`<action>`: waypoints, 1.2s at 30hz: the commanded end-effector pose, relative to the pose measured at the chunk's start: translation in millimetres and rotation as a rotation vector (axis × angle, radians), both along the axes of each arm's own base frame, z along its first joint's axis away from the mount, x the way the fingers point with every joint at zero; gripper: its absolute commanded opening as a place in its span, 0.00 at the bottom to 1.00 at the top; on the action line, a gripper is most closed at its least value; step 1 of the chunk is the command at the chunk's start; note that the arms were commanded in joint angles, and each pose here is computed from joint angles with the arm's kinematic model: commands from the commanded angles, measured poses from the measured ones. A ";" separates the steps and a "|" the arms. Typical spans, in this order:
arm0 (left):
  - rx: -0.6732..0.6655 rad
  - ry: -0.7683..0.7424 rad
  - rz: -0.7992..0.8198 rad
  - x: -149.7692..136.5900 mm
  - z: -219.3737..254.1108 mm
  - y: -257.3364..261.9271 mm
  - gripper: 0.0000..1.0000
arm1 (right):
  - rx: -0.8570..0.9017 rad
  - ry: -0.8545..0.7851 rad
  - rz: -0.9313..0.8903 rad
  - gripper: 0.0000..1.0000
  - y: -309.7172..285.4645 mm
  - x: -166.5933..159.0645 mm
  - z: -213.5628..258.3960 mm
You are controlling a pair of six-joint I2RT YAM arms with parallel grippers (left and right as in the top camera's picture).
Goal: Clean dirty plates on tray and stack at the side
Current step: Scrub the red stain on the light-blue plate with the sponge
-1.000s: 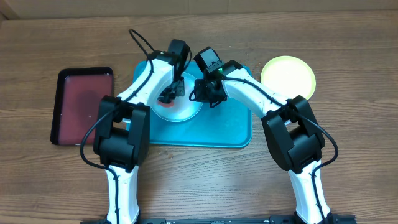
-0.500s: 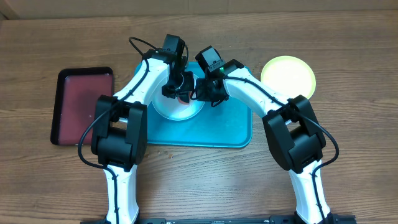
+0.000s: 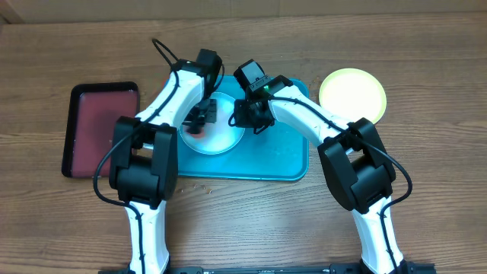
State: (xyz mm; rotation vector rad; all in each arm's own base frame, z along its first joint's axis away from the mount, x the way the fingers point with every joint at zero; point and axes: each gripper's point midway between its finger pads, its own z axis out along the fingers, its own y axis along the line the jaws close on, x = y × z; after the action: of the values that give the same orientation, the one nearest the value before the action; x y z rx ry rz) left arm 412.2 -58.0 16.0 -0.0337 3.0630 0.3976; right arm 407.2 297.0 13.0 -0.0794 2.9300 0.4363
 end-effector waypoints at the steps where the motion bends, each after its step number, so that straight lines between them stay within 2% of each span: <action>1: 0.255 -0.068 0.114 7.6 7.9 58.4 0.04 | -0.031 -0.029 -0.027 0.04 -15.1 7.8 6.1; 3: 0.244 -0.087 0.153 9.0 7.7 57.7 0.04 | -0.031 -0.029 -0.027 0.04 -15.0 7.9 6.1; 5: 0.175 -0.087 0.169 10.1 2.3 47.3 0.04 | -0.031 -0.029 -0.027 0.04 -15.0 7.9 6.1; 12: -0.422 -0.018 0.119 16.0 -12.4 -56.3 0.04 | -0.029 -0.032 -0.027 0.04 -14.6 8.6 6.4; 15: -0.557 -0.008 0.067 17.1 -6.8 -83.2 0.04 | -0.030 -0.030 -0.027 0.04 -14.9 8.1 6.2; 18: -0.569 0.005 0.046 13.6 -6.4 -88.4 0.04 | -0.031 -0.029 -0.027 0.04 -15.1 7.8 6.1; 25: -0.547 0.076 -0.153 -6.6 -7.8 -94.4 0.04 | -0.031 -0.030 -0.027 0.04 -15.0 8.0 6.1; 36: -0.531 0.177 -0.227 -31.6 -7.6 -90.7 0.04 | -0.031 -0.029 -0.027 0.04 -15.1 7.8 6.1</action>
State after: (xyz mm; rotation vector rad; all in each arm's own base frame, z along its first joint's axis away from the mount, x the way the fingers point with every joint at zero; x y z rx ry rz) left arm 394.6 -139.3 14.1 0.2106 3.1594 -0.3874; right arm 416.9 280.9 11.7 -0.0391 2.9206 0.3871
